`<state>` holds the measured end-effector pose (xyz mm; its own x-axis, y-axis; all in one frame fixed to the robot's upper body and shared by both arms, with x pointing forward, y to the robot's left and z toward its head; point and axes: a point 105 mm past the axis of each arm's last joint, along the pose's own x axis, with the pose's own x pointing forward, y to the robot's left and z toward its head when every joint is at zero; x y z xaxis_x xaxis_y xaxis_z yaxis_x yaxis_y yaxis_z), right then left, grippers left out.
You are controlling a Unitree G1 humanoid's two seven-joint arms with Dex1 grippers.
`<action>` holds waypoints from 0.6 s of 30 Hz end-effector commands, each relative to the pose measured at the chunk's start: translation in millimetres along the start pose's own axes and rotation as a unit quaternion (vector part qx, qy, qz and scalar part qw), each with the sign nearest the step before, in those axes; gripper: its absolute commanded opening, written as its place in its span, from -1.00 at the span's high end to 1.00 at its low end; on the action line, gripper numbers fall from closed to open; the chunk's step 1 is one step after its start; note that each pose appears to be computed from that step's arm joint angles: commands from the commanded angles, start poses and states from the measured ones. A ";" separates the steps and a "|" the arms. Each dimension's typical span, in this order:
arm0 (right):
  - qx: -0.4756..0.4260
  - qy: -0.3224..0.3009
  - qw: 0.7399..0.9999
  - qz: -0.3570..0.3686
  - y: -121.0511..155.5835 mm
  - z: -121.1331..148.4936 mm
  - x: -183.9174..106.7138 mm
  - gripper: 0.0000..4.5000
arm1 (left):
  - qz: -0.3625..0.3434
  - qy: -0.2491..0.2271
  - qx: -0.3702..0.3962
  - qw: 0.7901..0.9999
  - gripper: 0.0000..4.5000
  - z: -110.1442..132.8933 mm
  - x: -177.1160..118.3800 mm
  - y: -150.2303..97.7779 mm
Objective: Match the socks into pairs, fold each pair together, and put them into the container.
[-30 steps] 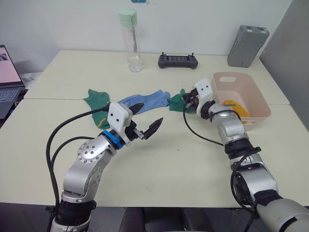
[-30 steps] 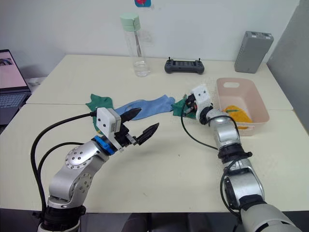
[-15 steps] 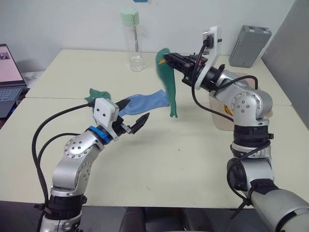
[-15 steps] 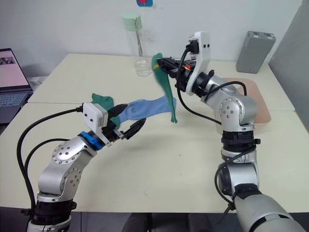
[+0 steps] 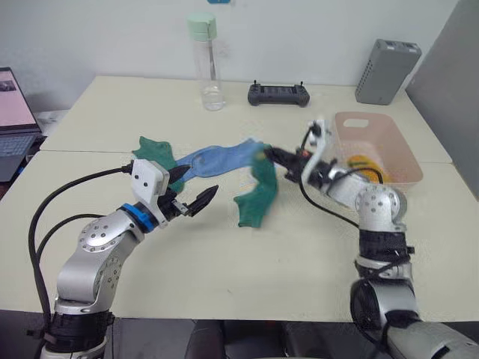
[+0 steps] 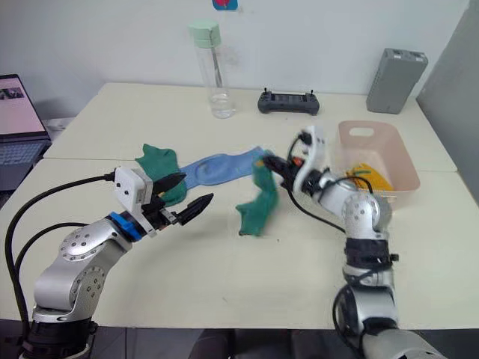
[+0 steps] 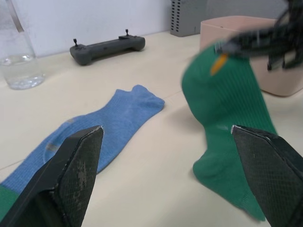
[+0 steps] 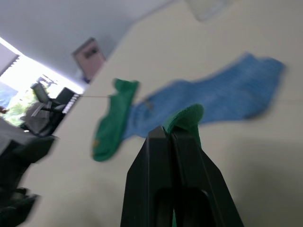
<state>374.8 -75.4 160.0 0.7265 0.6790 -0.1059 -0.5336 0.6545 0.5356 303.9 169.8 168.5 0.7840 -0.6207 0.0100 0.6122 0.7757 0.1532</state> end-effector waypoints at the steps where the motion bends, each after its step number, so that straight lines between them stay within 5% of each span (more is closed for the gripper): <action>1: -0.047 -0.015 0.999 -0.012 -7.1 2.9 -6.9 0.98 | -0.027 -0.007 0.014 1.000 -1.00 8.1 2.1 -10.7; 6: -0.080 -0.037 0.996 -0.026 -8.1 11.4 -7.3 0.98 | -0.061 0.004 0.021 0.998 -1.00 5.9 10.8 -19.3; 18: -0.137 -0.055 0.988 -0.036 -3.6 15.6 -6.6 0.98 | -0.181 0.100 0.061 0.976 -1.00 -53.9 34.7 -59.7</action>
<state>380.0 -87.5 158.8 0.7983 0.5965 -0.0837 -0.5472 0.7762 0.3132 301.2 114.8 97.9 0.5556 -0.7843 -0.2761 0.8313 0.5302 0.1668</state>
